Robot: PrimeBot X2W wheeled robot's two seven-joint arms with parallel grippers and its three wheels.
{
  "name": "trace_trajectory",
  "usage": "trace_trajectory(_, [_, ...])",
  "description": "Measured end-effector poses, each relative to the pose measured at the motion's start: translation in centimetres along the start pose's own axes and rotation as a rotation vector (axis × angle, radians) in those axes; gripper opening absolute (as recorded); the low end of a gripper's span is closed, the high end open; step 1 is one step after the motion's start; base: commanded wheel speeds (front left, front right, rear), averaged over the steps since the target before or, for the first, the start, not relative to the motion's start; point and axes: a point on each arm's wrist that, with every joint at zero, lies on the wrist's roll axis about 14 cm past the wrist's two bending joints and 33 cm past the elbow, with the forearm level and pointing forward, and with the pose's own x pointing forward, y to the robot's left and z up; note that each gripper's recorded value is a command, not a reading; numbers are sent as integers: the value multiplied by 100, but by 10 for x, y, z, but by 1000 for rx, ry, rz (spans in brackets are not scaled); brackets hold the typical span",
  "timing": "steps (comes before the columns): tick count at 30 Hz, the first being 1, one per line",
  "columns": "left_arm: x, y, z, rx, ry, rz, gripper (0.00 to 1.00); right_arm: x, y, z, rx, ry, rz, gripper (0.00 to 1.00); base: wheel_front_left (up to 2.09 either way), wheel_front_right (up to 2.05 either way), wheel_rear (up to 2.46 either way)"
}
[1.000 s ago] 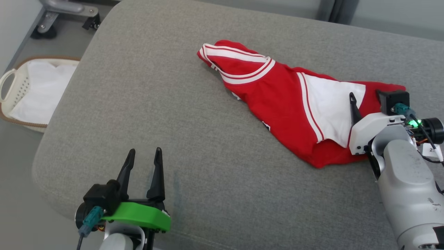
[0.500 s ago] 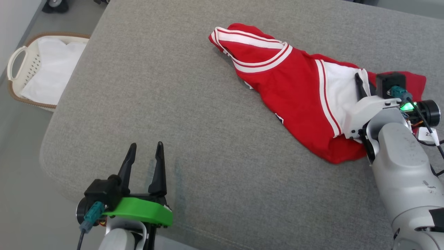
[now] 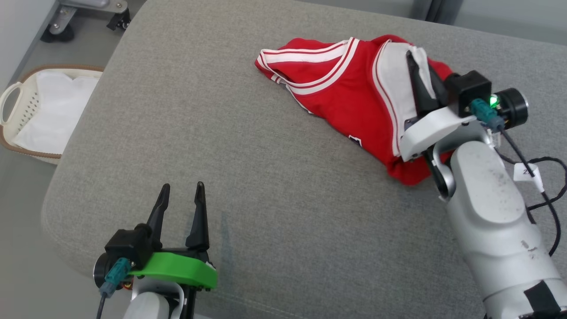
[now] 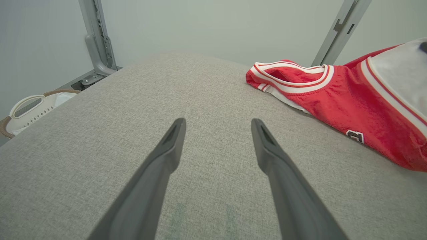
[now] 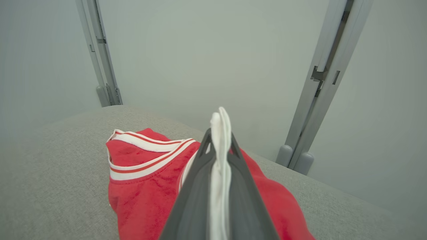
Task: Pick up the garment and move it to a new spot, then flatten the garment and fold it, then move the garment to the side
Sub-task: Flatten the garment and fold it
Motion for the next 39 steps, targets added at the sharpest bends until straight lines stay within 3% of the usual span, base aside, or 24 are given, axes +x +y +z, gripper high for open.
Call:
trace_trajectory(13, [-9,9,9,-3,-27,26,100,-53,131,-48,118,147,348,0,0,0,0])
trace_trajectory(19, [-13,11,10,-4,-31,34,100,-72,162,-66,125,224,442,0,0,0,0])
trace_trajectory(20, [-14,12,10,-5,-30,35,100,-75,166,-67,125,229,455,21,0,0,0])
trace_trajectory(21, [-15,12,9,-6,-28,37,100,-77,170,-67,125,233,470,33,0,0,0])
trace_trajectory(22, [-16,12,8,-7,-26,38,100,-80,175,-67,122,234,486,99,0,0,0])
trace_trajectory(26, [-19,11,7,-11,-23,35,100,-86,187,-60,138,221,522,100,0,0,0])
trace_trajectory(30, [-18,7,7,-14,-26,20,100,-83,179,-49,138,191,491,100,0,0,0])
trace_trajectory(39, [-14,-6,5,-15,-23,-25,100,-65,98,-25,103,103,240,100,0,0,0])
